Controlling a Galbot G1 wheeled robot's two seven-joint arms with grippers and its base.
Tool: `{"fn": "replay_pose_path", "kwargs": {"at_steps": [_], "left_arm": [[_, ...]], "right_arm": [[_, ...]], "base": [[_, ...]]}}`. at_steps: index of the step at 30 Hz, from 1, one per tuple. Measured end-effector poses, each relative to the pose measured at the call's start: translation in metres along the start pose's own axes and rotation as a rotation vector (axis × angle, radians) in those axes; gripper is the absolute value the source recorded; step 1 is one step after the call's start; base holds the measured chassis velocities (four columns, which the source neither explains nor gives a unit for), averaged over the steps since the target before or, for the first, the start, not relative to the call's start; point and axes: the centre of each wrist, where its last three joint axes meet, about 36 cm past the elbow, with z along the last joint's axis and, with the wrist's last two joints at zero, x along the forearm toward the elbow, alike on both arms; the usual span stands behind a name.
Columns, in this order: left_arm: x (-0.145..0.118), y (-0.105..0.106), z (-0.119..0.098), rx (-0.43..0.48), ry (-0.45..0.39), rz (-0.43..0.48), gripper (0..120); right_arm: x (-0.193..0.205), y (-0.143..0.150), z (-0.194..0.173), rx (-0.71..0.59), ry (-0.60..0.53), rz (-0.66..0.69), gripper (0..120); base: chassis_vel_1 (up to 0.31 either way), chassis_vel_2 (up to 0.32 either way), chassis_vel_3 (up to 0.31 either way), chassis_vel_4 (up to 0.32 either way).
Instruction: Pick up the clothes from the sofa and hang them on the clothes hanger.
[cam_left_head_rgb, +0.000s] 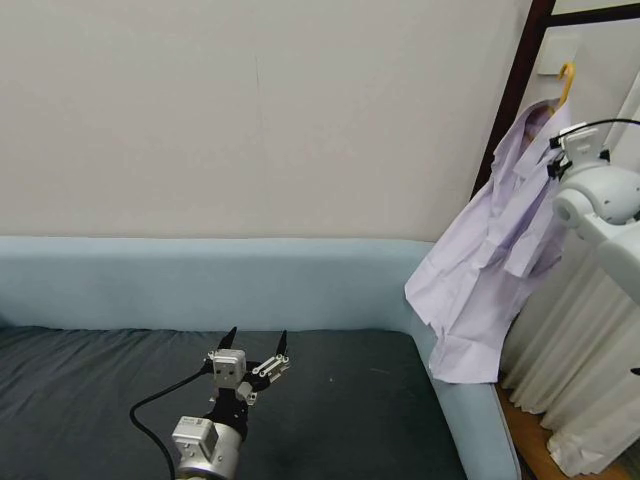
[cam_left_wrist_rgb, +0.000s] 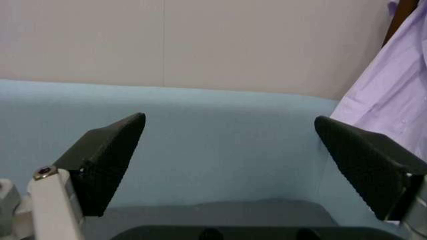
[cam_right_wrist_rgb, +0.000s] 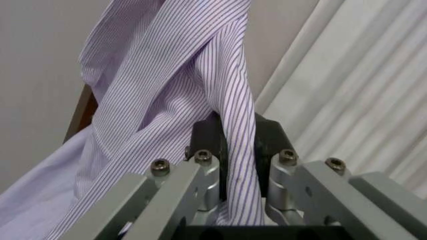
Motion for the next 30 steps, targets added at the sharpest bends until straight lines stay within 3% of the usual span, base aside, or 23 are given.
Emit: {"fn": "replay_pose_path", "kwargs": {"at_steps": [12,20,30], "left_arm": [[0.003,-0.001,0.001,0.007,-0.001,0.004,100],[0.006,0.000,-0.003,0.003,-0.012,0.009,100],[0.013,0.002,-0.010,-0.005,-0.027,0.020,100]], "right_arm": [[-0.017,-0.003,-0.056,0.066,-0.050,0.015,8],[-0.042,-0.006,-0.110,-0.113,0.067,0.007,8],[-0.043,-0.004,-0.130,-0.204,0.165,0.013,8]], "base": [[0.000,0.000,0.000,0.000],[0.000,0.000,0.000,0.000],[0.000,0.000,0.000,0.000]]}}
